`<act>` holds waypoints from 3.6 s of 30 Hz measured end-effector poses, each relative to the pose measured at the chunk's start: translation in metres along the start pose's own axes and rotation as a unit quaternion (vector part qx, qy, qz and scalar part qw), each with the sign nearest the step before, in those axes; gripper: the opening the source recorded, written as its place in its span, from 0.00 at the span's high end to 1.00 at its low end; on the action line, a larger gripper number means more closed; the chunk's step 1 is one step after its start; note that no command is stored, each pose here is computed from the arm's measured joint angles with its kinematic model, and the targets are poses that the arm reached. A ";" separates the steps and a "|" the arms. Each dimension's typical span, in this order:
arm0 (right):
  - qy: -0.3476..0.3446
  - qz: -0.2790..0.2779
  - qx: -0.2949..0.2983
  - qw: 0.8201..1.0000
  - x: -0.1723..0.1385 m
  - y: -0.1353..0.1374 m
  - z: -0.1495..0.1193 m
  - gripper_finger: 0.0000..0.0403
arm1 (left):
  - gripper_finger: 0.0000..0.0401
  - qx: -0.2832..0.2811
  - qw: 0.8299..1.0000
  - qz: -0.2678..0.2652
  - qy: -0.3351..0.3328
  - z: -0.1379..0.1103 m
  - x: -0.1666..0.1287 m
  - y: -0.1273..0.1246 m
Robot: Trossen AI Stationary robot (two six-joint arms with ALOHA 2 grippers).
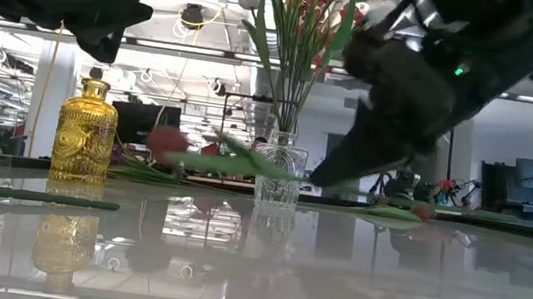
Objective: Sort flowers into vase by color
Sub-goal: Put the bottom red tulip into the yellow vase
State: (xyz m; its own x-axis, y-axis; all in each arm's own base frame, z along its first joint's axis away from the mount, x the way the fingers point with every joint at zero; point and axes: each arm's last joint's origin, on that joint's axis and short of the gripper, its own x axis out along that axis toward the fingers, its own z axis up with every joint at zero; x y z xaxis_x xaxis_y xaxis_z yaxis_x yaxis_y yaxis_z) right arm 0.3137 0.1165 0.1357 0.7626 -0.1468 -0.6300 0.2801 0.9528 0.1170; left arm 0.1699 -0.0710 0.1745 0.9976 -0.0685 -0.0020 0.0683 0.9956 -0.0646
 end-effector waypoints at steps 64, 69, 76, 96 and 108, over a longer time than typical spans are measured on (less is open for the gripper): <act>-0.450 0.054 0.021 0.891 0.042 0.028 0.072 0.96 | 0.46 -0.048 0.998 0.001 -0.045 -0.003 0.040 -0.014; -0.452 0.059 0.020 0.890 0.042 0.027 0.072 0.96 | 0.46 -0.029 0.999 -0.014 -0.035 -0.005 0.054 -0.018; -0.458 0.062 0.023 0.887 0.040 0.027 0.073 0.96 | 0.46 -0.016 0.999 -0.013 -0.041 -0.001 0.058 -0.020; -0.475 0.081 0.025 0.876 0.040 0.020 0.079 0.96 | 0.46 -0.075 0.996 0.000 -0.053 0.005 0.064 0.006; -0.478 0.085 0.028 0.874 0.042 0.016 0.082 0.96 | 0.75 -0.069 0.996 0.010 -0.055 0.005 0.066 0.015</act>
State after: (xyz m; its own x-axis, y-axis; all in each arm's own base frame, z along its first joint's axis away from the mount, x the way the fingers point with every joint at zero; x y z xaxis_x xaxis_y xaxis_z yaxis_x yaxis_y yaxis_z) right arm 0.3979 0.1038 0.1743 0.9273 -0.1848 0.3255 0.1230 0.9717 0.2015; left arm 0.2370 -0.0604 0.1788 0.9940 -0.0337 0.1039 0.0543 0.9778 -0.2022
